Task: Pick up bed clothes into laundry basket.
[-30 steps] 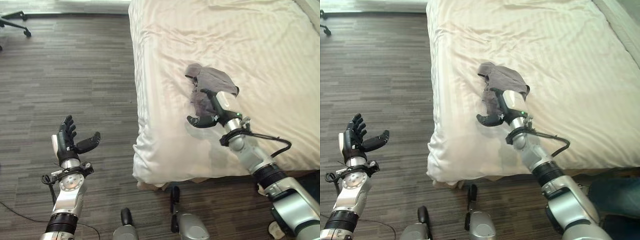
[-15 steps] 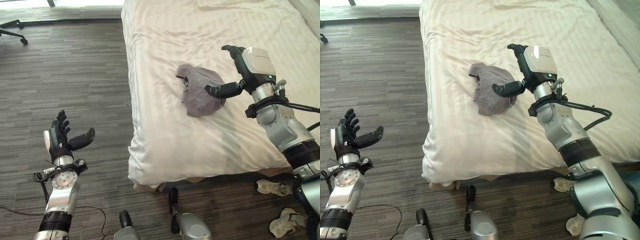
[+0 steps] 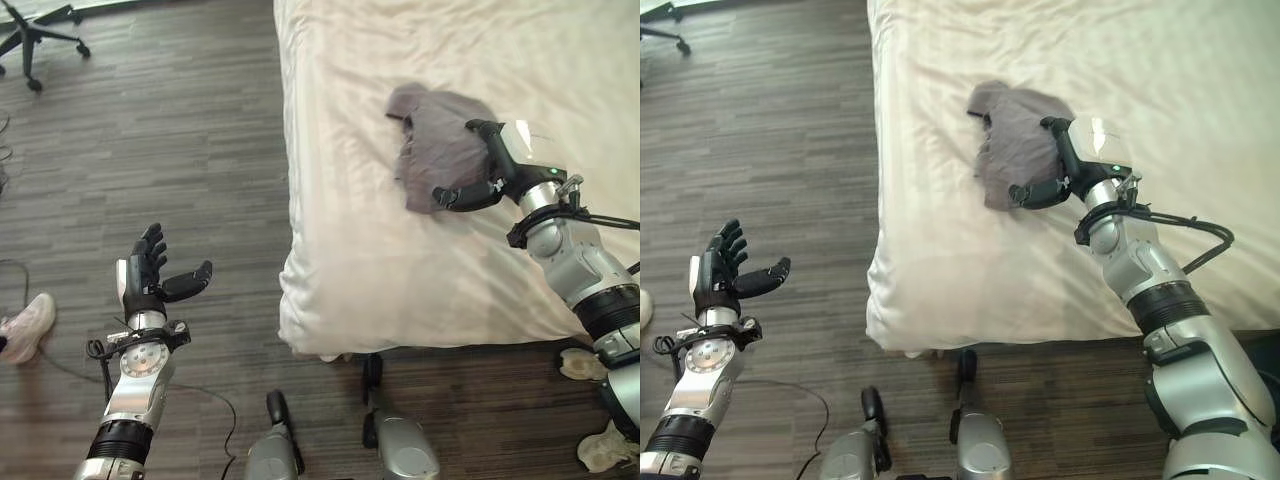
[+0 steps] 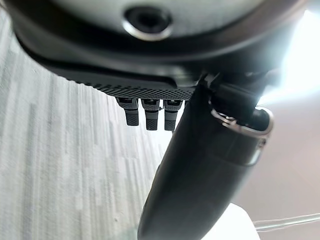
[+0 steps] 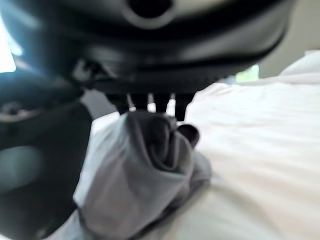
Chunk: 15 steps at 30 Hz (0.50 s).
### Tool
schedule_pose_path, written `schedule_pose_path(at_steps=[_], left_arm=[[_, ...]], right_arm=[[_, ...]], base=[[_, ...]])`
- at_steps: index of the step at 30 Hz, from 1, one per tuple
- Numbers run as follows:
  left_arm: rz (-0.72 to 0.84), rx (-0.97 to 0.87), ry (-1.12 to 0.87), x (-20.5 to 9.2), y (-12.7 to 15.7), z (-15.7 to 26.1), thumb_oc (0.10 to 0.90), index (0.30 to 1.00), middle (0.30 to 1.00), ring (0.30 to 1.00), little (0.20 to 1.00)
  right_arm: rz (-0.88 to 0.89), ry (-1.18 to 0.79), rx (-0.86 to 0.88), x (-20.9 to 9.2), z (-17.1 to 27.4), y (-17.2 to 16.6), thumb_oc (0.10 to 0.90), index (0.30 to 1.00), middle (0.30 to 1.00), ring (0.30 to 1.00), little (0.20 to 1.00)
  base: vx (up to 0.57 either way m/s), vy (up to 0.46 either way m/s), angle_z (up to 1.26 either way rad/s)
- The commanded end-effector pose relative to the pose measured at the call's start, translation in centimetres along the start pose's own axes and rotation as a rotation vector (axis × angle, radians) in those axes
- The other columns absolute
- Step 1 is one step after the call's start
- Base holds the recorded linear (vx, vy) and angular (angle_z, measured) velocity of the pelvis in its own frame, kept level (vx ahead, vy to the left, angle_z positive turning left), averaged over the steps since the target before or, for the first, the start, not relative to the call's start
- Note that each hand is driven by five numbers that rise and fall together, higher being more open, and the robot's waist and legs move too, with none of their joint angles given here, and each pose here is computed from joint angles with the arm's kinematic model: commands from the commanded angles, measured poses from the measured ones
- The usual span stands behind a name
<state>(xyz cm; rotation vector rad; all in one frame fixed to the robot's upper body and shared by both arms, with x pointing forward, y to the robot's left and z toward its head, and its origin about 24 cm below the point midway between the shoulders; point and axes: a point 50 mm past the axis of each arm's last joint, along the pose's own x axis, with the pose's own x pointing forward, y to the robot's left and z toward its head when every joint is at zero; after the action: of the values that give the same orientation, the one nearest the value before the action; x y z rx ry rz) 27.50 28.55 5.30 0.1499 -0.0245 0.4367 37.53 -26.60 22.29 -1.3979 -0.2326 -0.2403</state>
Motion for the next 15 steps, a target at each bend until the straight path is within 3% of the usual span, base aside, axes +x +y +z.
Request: schedule_pose_path(at_steps=[1,6,7,8,15], left_arm=[[0.045,-0.009,-0.238,1.8,2.0,4.9,0.8,0.9,0.9,0.9,0.9],[0.052,-0.016,-0.207,1.9,1.6,4.3,0.8,0.9,0.9,0.9,0.9],[0.049,-0.02,-0.19,2.0,1.2,3.9,0.8,0.9,0.9,0.9,0.9],[0.047,-0.023,-0.187,1.9,1.1,3.8,0.8,0.9,0.9,0.9,0.9],[0.024,-0.025,-0.18,1.6,0.4,3.4,0.8,0.9,0.9,0.9,0.9]], right_arm=[[-0.238,-0.062,0.005,1.9,1.8,-5.8,0.8,0.9,0.9,0.9,0.9],[-0.201,-0.053,0.026,1.9,2.0,-3.9,0.8,0.9,0.9,0.9,0.9],[-0.16,-0.043,0.033,1.9,2.1,-2.5,0.466,0.399,0.399,0.399,0.399],[-0.146,-0.047,0.029,1.9,2.3,-2.1,0.4,0.3,0.3,0.3,0.3],[-0.111,-0.076,0.046,1.8,3.3,-0.9,0.4,0.3,0.3,0.3,0.3]], base=[[-0.03,-0.069,0.06],[-0.04,-0.051,0.0],[-0.05,-0.034,-0.01],[-0.05,-0.033,0.0],[-0.01,0.012,-0.04]])
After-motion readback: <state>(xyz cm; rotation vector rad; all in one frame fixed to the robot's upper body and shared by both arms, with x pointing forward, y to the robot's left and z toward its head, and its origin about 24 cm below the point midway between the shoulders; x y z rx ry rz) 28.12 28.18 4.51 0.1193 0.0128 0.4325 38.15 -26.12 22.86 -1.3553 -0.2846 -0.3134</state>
